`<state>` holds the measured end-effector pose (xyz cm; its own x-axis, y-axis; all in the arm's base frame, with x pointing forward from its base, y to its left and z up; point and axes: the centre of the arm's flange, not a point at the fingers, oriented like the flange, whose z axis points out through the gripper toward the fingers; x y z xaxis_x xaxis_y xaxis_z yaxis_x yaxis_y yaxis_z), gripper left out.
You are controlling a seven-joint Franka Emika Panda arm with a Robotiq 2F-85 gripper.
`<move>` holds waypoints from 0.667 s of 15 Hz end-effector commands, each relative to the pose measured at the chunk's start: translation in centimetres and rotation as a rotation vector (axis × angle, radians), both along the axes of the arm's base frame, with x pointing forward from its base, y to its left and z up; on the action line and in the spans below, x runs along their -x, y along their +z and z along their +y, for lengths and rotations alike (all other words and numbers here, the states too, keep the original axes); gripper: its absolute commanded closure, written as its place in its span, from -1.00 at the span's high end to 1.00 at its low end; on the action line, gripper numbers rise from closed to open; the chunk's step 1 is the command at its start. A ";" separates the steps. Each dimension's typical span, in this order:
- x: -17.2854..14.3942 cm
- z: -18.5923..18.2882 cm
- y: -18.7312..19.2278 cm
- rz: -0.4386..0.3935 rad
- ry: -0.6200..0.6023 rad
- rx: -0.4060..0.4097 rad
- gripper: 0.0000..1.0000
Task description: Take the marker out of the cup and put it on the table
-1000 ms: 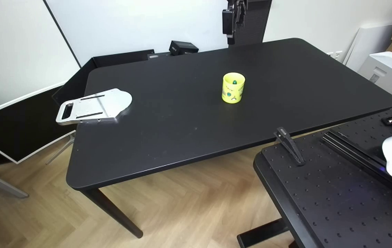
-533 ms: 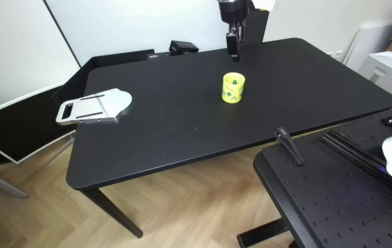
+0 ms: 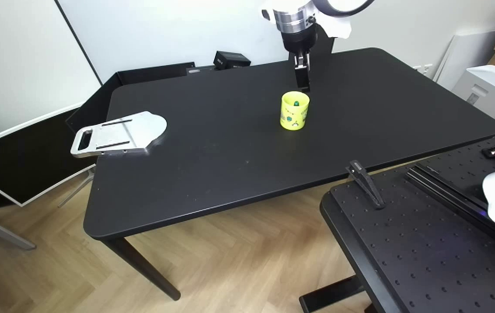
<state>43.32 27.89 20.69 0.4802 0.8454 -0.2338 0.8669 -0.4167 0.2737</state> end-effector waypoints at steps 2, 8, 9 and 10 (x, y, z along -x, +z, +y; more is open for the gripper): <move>-0.7 -1.0 -2.0 -0.049 0.002 -0.049 1.00; -0.9 -2.4 -4.2 -0.068 0.020 -0.119 1.00; -0.8 -2.6 -4.6 -0.070 0.023 -0.127 1.00; -0.7 -2.7 -5.0 -0.068 0.026 -0.132 1.00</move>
